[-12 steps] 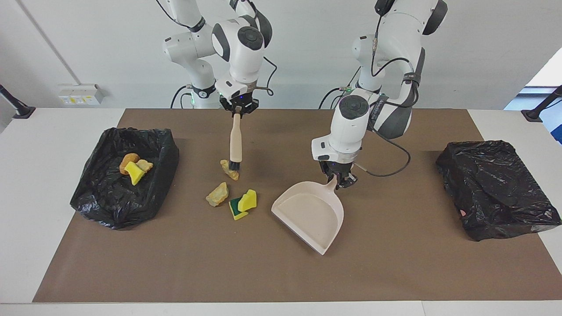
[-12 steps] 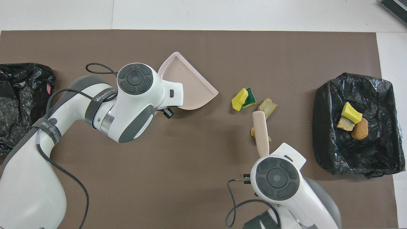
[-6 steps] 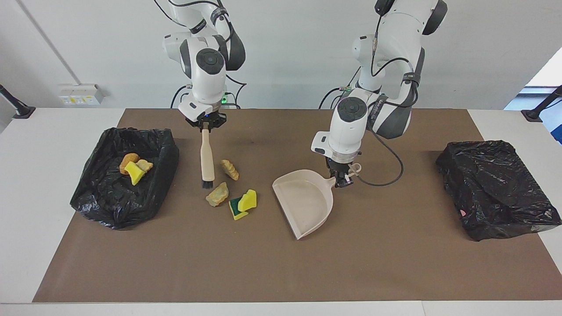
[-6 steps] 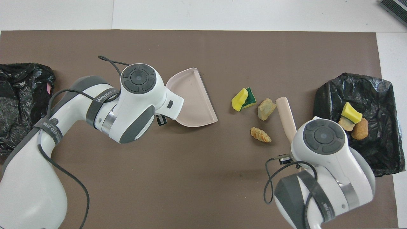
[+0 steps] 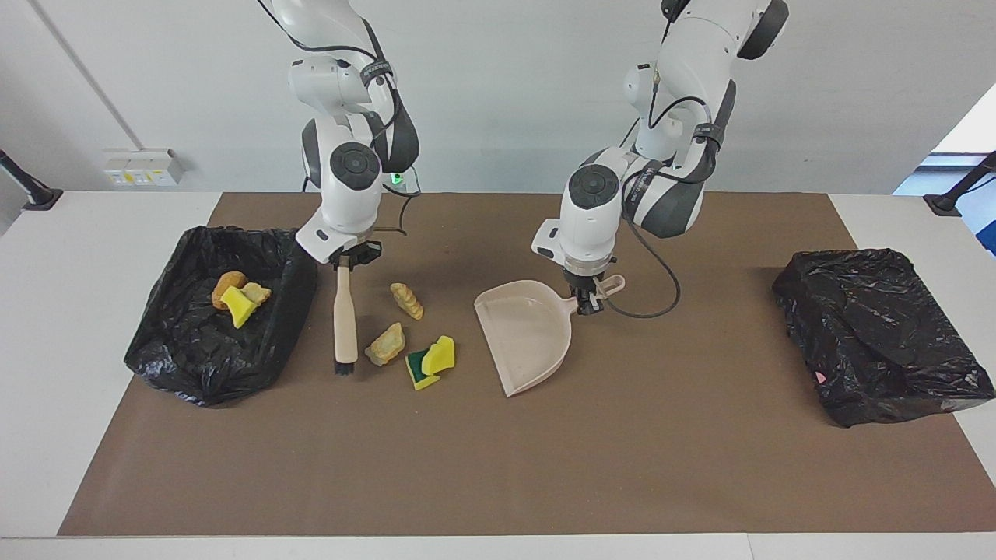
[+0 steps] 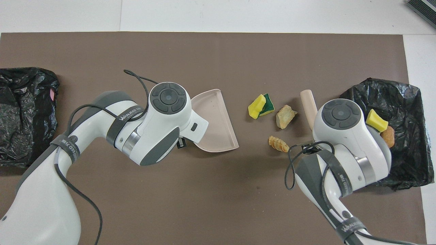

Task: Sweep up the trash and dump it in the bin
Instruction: 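Grasp the brush with the right gripper and sweep toward the dustpan, then sweep the sponge and bread into the dustpan with the right gripper's brush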

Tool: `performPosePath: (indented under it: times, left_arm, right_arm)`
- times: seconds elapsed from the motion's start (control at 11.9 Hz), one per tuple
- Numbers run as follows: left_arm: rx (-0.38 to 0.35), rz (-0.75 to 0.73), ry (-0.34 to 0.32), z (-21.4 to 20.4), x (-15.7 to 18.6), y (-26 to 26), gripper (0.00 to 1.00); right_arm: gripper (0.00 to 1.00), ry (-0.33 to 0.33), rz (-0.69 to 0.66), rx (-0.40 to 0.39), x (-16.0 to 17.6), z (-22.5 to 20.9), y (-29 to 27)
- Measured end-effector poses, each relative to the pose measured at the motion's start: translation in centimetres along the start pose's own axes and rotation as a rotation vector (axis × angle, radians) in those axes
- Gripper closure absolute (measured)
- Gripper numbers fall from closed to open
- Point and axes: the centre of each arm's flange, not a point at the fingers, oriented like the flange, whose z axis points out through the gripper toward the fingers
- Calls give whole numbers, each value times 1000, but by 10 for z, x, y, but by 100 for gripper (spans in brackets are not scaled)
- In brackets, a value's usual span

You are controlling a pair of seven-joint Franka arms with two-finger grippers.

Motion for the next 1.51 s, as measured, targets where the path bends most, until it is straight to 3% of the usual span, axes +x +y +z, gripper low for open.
performPosePath:
  times: [0.34, 0.67, 1.01, 1.51]
  left_arm:
    - [20, 44, -42, 0, 1, 32, 69]
    - [23, 48, -55, 2, -2, 38, 69]
    - [18, 42, -60, 6, -6, 36, 69]
    - [14, 21, -57, 12, -16, 26, 69]
  right_arm:
    - [73, -37, -9, 83, 25, 3, -27]
    - [73, -46, -58, 160, 30, -7, -80]
    - [73, -97, -184, 452, 21, -16, -115]
    - [73, -141, -181, 692, 15, -32, -123]
